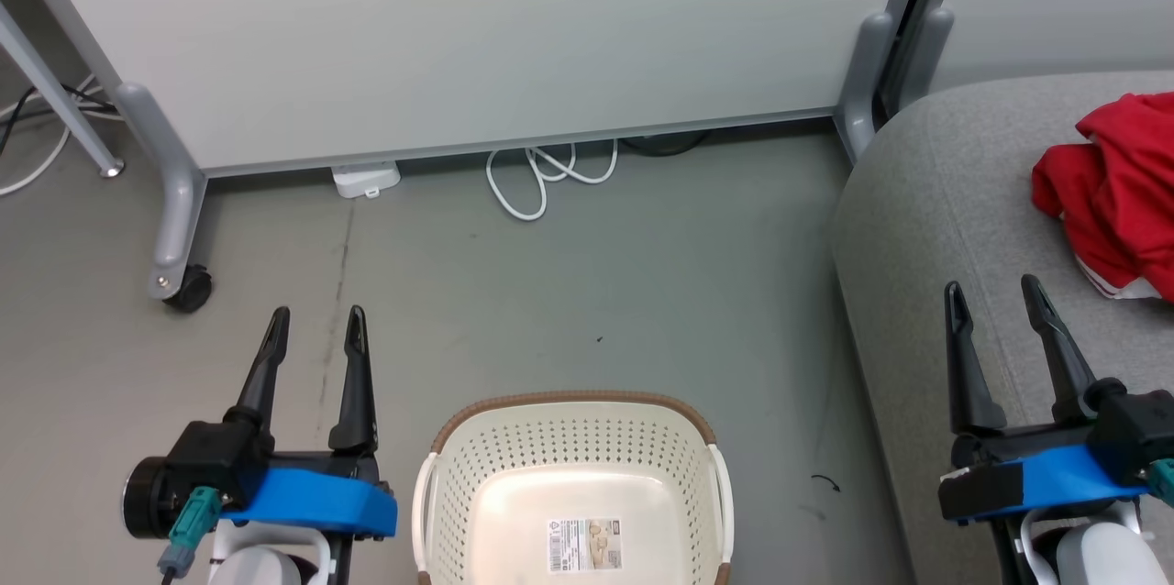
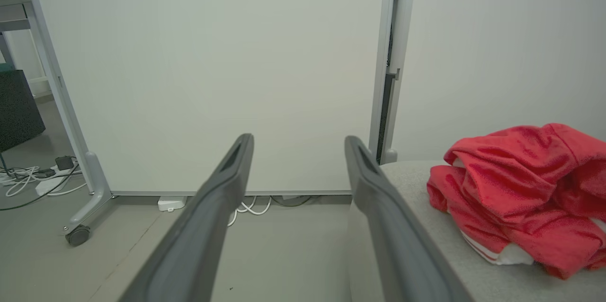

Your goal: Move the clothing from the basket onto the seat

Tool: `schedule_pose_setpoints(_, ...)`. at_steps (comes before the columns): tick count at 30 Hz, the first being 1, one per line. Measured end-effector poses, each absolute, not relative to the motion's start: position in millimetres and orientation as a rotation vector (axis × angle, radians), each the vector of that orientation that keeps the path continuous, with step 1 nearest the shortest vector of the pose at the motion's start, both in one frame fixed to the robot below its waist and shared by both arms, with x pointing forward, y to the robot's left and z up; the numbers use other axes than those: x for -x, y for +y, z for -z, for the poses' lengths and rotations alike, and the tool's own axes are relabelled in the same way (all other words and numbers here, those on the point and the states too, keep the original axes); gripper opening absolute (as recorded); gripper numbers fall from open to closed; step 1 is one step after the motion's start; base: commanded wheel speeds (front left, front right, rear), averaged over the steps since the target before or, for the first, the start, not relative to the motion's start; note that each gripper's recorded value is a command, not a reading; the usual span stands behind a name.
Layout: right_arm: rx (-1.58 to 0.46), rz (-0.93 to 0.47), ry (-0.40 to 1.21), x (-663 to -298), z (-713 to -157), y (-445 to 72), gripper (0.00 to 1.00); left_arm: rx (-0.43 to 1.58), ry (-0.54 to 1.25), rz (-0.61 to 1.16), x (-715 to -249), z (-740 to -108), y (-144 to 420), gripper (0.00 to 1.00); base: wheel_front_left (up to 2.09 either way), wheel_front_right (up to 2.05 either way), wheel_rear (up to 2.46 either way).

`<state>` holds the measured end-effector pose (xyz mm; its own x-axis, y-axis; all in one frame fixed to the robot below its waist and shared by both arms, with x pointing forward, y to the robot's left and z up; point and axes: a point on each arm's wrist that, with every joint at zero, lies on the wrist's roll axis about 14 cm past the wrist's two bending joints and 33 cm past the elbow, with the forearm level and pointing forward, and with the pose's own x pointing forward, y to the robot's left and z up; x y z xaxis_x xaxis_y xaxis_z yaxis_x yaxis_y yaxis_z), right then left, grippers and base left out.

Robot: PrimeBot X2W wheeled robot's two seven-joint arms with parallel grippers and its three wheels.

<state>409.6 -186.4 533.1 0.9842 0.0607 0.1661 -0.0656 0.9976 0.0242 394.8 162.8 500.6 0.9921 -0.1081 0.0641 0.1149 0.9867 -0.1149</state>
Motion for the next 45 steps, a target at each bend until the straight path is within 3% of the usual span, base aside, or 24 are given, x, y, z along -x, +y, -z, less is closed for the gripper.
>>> schedule_pose_setpoints(31,-0.049,-0.027,-0.143,-384,-526,-194,1.0,0.106,-0.026,0.118,-378,-490,159,1.0,0.0,0.0,0.0)
schedule_pose_setpoints(32,-0.05,-0.027,-0.144,-384,-526,-194,0.0,0.106,-0.026,0.118,-378,-490,160,0.0,0.0,0.0,0.0)
schedule_pose_setpoints(38,-0.068,-0.02,-0.072,-379,-504,-194,0.0,0.123,0.07,0.109,-364,-461,159,0.0,0.0,0.0,0.0)
schedule_pose_setpoints(45,-0.223,0.018,-0.038,-378,-497,-200,0.0,0.27,0.103,0.054,-364,-456,168,0.0,0.0,0.0,0.0)
